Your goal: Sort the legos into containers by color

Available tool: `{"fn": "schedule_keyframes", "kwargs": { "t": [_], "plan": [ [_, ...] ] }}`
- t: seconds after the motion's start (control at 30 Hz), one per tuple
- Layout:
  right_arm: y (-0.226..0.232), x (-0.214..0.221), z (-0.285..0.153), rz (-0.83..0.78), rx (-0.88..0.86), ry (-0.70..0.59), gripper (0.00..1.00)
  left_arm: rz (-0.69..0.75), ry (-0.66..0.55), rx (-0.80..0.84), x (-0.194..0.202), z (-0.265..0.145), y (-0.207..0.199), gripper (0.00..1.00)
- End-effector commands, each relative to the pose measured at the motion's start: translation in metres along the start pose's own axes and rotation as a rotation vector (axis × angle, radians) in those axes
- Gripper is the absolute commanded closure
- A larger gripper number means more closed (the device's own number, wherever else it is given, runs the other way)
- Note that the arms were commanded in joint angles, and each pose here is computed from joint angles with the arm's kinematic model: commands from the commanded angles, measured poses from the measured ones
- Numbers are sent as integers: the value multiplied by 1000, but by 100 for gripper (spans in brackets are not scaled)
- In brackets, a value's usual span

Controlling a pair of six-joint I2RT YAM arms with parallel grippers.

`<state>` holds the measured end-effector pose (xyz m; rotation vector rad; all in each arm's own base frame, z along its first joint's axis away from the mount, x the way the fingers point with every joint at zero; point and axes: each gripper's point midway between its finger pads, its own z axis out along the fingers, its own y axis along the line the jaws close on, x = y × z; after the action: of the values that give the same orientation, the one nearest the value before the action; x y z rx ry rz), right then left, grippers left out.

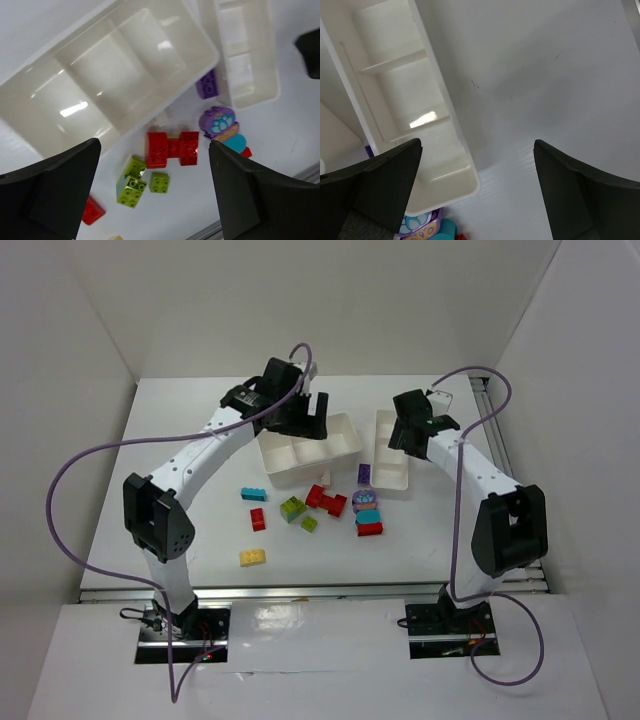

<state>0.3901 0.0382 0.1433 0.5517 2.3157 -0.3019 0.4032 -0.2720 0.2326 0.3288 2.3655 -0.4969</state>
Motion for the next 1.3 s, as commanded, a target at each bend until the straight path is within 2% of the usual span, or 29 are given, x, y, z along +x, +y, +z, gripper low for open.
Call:
{"fn": "schedule_keyframes", "kwargs": {
  "t": [0.0, 0.03, 0.1, 0.13, 0.23, 0.27, 0.33, 0.47, 0.6, 0.73, 0.8, 0.93, 1.1, 1.27],
  "plan": [
    [-13, -16, -18, 15, 6, -52, 0, -182, -45, -219, -6, -31, 60, 0],
    [-16, -16, -21, 9, 3, -58, 0, -254, -34, -277, 0, -35, 89, 0],
    [-15, -15, -22, 12, -10, -58, 0, -356, -15, -338, 13, -46, 120, 0],
    [-19, -16, -25, 22, -16, -53, 0, -454, -16, -393, 23, -58, 150, 0],
    [-18, -22, -28, 61, -57, -31, 0, -599, 24, -484, 50, -77, 189, 1],
    [-18, -23, -30, 65, -69, -33, 0, -672, 36, -547, 65, -88, 215, 4],
    [-19, -23, -29, 72, -73, -27, 0, -820, 89, -634, 98, -104, 245, 4],
    [-22, -17, -20, 85, -81, 7, 0, -1027, 85, -787, 132, -130, 285, 4],
    [-19, -15, -11, 76, -125, 57, 0, -1162, 83, -876, 150, -137, 317, 4],
    [-22, -20, -5, 84, -162, 62, 0, -1168, 109, -981, 159, -135, 352, 4],
    [-29, -19, -1, 84, -146, 68, 0, -1115, 138, -994, 157, -130, 369, 0],
    [-43, -23, 5, 105, -126, 71, 0, -1049, 216, -1029, 171, -115, 387, 0],
    [-50, -19, 15, 114, -118, 94, 0, -1025, 146, -1043, 173, -99, 405, 0],
    [-49, -21, 16, 114, -118, 94, 0, -972, 152, -1020, 177, -84, 415, 0]
  ]
}}
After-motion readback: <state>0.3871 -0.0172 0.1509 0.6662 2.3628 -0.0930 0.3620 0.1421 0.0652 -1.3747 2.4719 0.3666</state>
